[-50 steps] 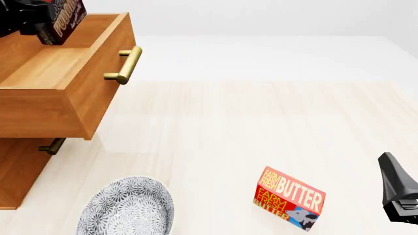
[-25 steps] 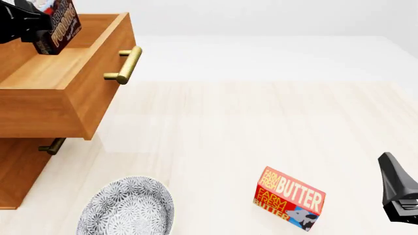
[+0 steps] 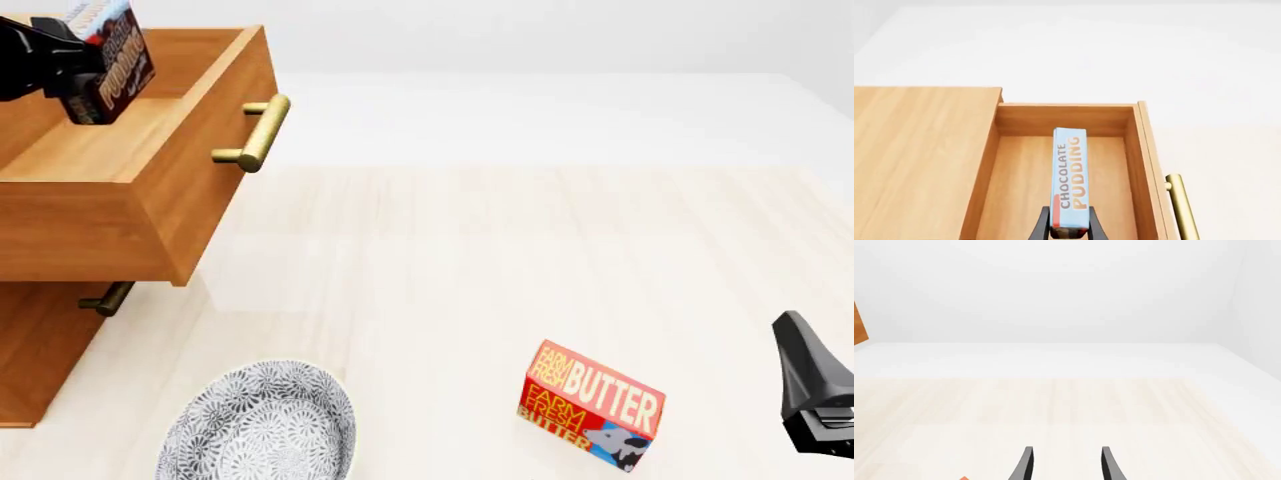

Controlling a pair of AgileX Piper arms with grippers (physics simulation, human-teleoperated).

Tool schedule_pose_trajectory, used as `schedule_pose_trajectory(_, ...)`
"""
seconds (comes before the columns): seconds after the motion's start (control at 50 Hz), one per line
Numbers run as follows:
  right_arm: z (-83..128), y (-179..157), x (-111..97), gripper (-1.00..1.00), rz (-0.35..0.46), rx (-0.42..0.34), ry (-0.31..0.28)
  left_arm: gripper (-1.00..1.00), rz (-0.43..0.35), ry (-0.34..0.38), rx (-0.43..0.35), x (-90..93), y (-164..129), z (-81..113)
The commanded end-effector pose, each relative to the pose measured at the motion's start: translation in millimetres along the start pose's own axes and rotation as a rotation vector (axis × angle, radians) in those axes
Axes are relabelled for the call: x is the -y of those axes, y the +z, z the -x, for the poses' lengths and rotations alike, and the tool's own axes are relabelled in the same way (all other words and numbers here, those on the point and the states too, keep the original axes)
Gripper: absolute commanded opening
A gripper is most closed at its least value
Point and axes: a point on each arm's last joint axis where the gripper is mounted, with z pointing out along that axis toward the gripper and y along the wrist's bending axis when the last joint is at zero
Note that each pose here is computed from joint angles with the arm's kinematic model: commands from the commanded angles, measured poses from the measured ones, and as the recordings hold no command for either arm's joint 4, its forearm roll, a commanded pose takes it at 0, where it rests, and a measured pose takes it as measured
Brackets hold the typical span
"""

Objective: Put the chocolate pudding in the top drawer of the cabinet and close it.

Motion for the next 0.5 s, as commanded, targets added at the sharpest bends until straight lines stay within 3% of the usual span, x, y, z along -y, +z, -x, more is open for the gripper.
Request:
schedule_pose_trajectory(0.02,0,0,0,1.00,0.000,0.000,0.000,-1.00,0.021,0.001,-0.015,-6.1,8,-3.2)
schedule_pose_trajectory(0.5,0,0,0,1.00,0.000,0.000,0.000,-1.00,0.027,-0.021,-0.045,-8.0,26,-20.1)
